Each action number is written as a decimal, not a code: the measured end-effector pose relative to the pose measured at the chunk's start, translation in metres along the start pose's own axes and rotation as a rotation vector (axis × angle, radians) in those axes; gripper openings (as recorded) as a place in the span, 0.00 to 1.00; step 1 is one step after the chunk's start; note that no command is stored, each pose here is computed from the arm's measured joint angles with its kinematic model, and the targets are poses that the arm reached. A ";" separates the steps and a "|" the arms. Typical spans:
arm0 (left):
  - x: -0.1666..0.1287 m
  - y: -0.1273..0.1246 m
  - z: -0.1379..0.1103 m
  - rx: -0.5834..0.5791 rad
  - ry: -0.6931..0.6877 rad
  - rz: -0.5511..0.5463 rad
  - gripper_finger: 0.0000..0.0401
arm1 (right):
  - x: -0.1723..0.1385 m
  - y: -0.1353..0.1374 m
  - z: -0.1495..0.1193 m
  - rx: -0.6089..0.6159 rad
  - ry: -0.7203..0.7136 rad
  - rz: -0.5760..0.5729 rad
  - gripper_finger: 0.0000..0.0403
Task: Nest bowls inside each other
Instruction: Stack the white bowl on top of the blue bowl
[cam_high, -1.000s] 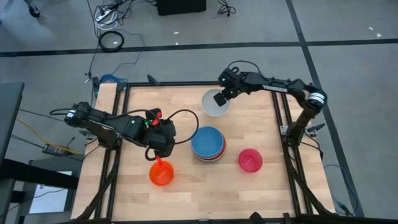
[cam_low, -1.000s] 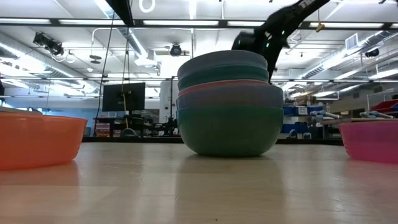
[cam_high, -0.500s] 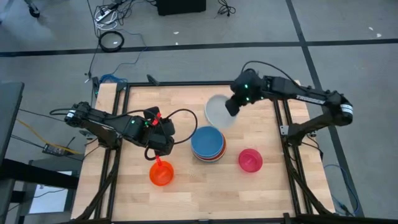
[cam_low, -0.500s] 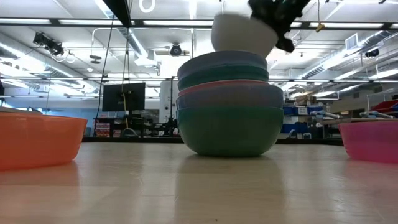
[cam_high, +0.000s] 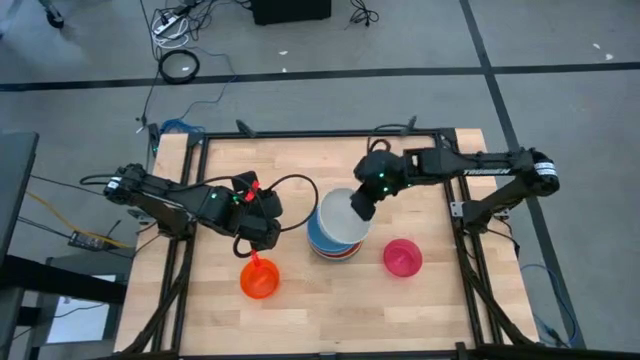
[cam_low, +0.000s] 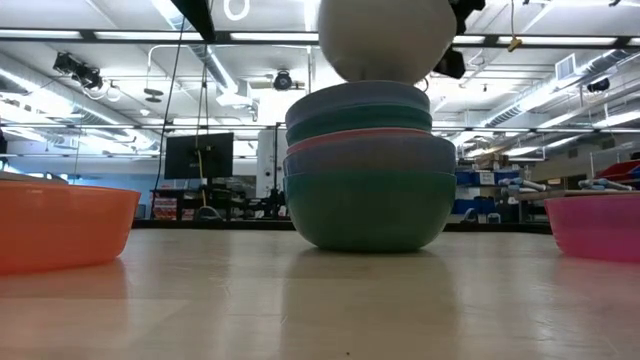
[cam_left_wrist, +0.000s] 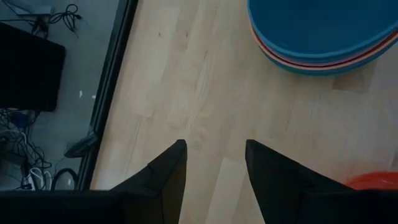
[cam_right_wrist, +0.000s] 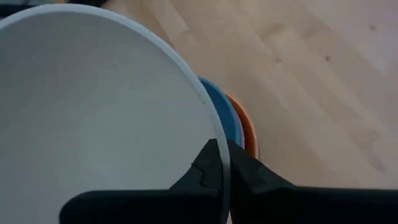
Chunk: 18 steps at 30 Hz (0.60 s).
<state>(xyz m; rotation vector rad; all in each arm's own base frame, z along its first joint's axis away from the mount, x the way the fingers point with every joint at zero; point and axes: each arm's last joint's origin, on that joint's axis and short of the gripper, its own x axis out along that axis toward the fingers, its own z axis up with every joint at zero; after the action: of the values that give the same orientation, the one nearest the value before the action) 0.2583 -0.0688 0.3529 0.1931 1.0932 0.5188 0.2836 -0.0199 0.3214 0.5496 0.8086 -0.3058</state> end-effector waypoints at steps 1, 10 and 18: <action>0.000 0.000 0.000 -0.001 -0.001 0.000 0.43 | 0.005 0.002 0.000 -0.001 0.009 -0.002 0.00; 0.000 0.000 0.000 -0.001 -0.001 0.000 0.43 | 0.047 0.003 -0.005 -0.020 0.093 -0.074 0.01; 0.000 0.000 0.000 0.000 0.000 0.000 0.43 | 0.039 0.004 -0.004 -0.026 0.077 -0.049 0.20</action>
<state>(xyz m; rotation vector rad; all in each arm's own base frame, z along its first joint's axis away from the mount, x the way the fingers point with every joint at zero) 0.2583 -0.0688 0.3530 0.1929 1.0928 0.5193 0.3088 -0.0167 0.2911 0.5205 0.9006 -0.3199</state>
